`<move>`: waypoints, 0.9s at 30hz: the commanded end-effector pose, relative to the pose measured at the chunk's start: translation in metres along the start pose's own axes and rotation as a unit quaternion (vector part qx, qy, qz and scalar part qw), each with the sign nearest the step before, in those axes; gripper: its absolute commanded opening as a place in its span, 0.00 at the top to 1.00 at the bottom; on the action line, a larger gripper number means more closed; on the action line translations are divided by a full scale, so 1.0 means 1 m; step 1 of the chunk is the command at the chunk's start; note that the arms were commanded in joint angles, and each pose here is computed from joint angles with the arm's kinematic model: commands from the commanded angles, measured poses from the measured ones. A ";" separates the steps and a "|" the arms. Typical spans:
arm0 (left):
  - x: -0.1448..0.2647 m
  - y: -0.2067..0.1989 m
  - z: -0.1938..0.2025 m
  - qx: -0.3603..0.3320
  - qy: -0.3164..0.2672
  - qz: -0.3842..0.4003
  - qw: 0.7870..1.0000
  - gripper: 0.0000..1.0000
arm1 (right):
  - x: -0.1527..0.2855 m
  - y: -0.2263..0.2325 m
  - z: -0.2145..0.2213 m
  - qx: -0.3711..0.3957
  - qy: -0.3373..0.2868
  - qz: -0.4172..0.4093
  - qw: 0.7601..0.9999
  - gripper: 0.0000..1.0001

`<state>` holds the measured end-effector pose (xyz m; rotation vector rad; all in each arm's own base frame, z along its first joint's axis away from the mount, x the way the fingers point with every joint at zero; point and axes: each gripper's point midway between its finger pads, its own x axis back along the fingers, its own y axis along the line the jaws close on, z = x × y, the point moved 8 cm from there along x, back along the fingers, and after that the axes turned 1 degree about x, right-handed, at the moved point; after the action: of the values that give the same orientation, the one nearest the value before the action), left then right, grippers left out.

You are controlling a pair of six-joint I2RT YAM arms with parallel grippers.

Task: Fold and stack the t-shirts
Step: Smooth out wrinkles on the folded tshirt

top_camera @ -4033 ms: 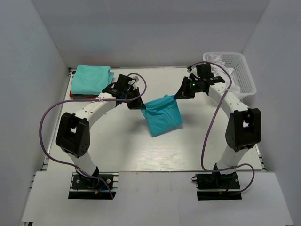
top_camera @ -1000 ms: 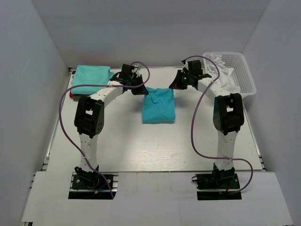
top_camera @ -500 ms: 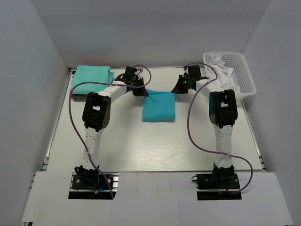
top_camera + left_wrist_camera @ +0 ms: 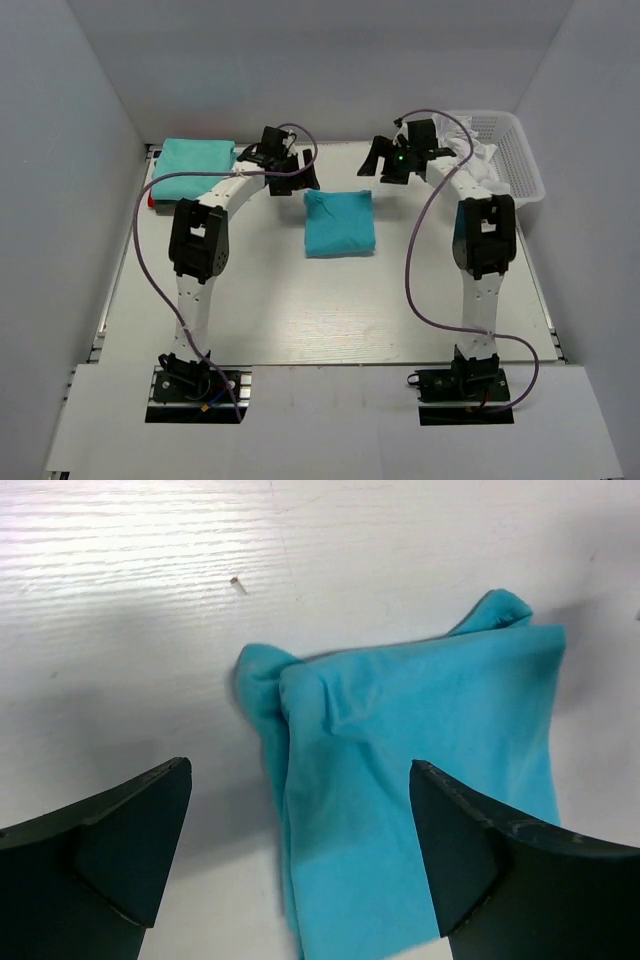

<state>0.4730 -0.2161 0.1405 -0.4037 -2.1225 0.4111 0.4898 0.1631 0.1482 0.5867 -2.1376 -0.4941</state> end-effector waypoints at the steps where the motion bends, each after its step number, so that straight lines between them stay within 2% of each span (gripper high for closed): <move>1: 0.080 -0.027 -0.037 -0.002 -0.068 -0.010 0.998 0.00 | 0.067 0.050 -0.025 0.054 -0.059 -0.038 0.996 0.10; 2: 0.088 -0.026 -0.033 0.007 -0.063 -0.022 0.998 0.00 | 0.076 0.058 -0.018 0.059 -0.056 -0.060 0.995 0.10; 3: 0.115 -0.028 -0.036 0.007 -0.084 -0.043 0.996 0.00 | 0.079 0.064 -0.013 0.061 -0.052 -0.073 0.994 0.10; 5: 0.128 -0.024 -0.011 0.003 -0.080 -0.080 0.994 0.00 | 0.090 0.081 0.006 0.071 -0.033 -0.119 0.990 0.10; 6: 0.129 -0.007 0.012 0.005 -0.066 -0.115 0.991 0.00 | 0.092 0.090 0.011 0.076 -0.027 -0.135 0.987 0.10; 7: 0.158 -0.013 0.016 0.003 -0.089 -0.095 0.992 0.00 | 0.087 0.095 0.026 0.074 -0.005 -0.153 0.985 0.10; 8: 0.167 -0.009 0.025 0.021 -0.087 -0.080 0.993 0.00 | 0.081 0.098 0.035 0.072 0.015 -0.177 0.982 0.10; 9: 0.164 0.005 0.050 0.031 -0.069 -0.081 0.994 0.00 | 0.075 0.110 0.043 0.081 0.025 -0.192 0.978 0.10; 11: 0.187 0.010 0.074 0.034 -0.083 -0.091 0.992 0.00 | 0.057 0.110 0.055 0.071 0.052 -0.208 0.974 0.10; 15: 0.201 0.012 0.104 0.048 -0.068 -0.077 0.994 0.00 | 0.024 0.110 0.082 0.027 0.099 -0.254 0.962 0.10; 17: 0.201 0.016 0.113 0.055 -0.062 -0.080 0.993 0.00 | 0.008 0.096 0.101 0.007 0.112 -0.256 0.960 0.10; 20: 0.201 0.020 0.119 0.061 -0.045 -0.083 0.994 0.00 | -0.011 0.072 0.116 -0.008 0.111 -0.207 0.972 0.10; 23: 0.199 0.017 0.120 0.058 -0.035 -0.079 0.995 0.00 | -0.025 0.054 0.130 -0.015 0.139 -0.171 0.975 0.10; 26: 0.197 0.018 0.121 0.059 -0.028 -0.078 0.995 0.00 | -0.031 0.057 0.125 -0.005 0.149 -0.170 0.974 0.10; 27: 0.197 0.018 0.121 0.059 -0.028 -0.078 0.995 0.00 | -0.028 0.068 0.109 0.010 0.133 -0.183 0.974 0.10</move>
<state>0.2691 -0.1286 0.2039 -0.1297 -2.1462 0.4358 0.3873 0.2455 0.1024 1.0169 -1.7303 -0.6255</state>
